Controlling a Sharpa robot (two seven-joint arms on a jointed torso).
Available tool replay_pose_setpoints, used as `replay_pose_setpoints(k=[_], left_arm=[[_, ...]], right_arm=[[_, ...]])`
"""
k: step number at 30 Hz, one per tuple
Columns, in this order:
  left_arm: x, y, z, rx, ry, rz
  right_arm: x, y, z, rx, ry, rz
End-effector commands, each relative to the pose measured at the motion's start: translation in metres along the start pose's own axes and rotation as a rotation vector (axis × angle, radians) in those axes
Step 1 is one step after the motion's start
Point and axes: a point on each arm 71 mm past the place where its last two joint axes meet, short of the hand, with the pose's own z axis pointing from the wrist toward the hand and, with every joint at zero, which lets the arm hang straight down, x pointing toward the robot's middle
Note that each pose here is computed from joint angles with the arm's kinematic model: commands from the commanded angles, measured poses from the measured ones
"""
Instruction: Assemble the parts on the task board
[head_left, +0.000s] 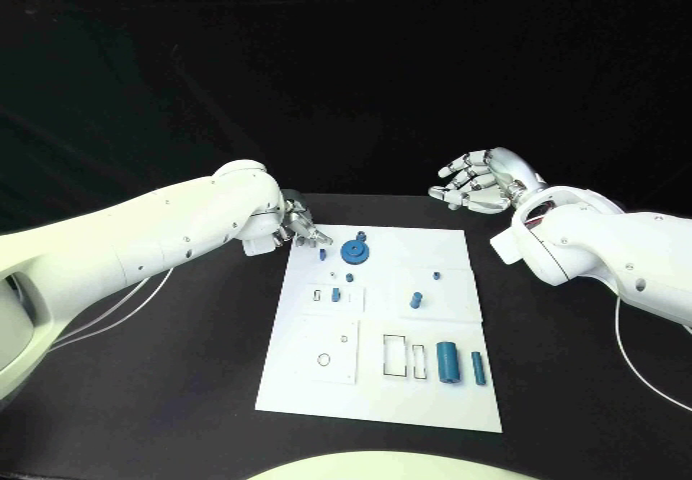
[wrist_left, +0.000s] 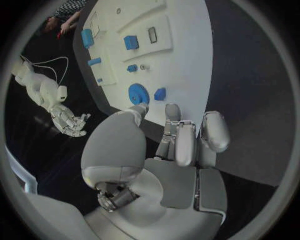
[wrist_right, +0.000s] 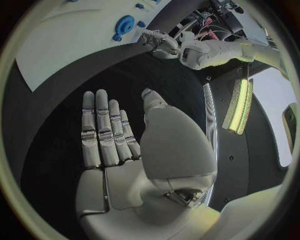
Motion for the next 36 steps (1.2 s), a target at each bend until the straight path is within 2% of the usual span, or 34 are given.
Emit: replay_pose_setpoints(k=[1, 19, 36], left_arm=[[0.0030, -0.0023, 0.0012, 0.016, 0.034, 0.007], [0.0107, -0.0038, 0.0069, 0.019, 0.062, 0.008], [0.0118, -0.0046, 0.0075, 0.026, 0.064, -0.004]], right_arm=[[0.0017, 0.0014, 0.0000, -0.012, 0.015, 0.001], [0.0023, 0.0021, 0.0004, -0.018, 0.016, -0.003], [0.0035, 0.0038, 0.0015, -0.032, 0.018, -0.023]])
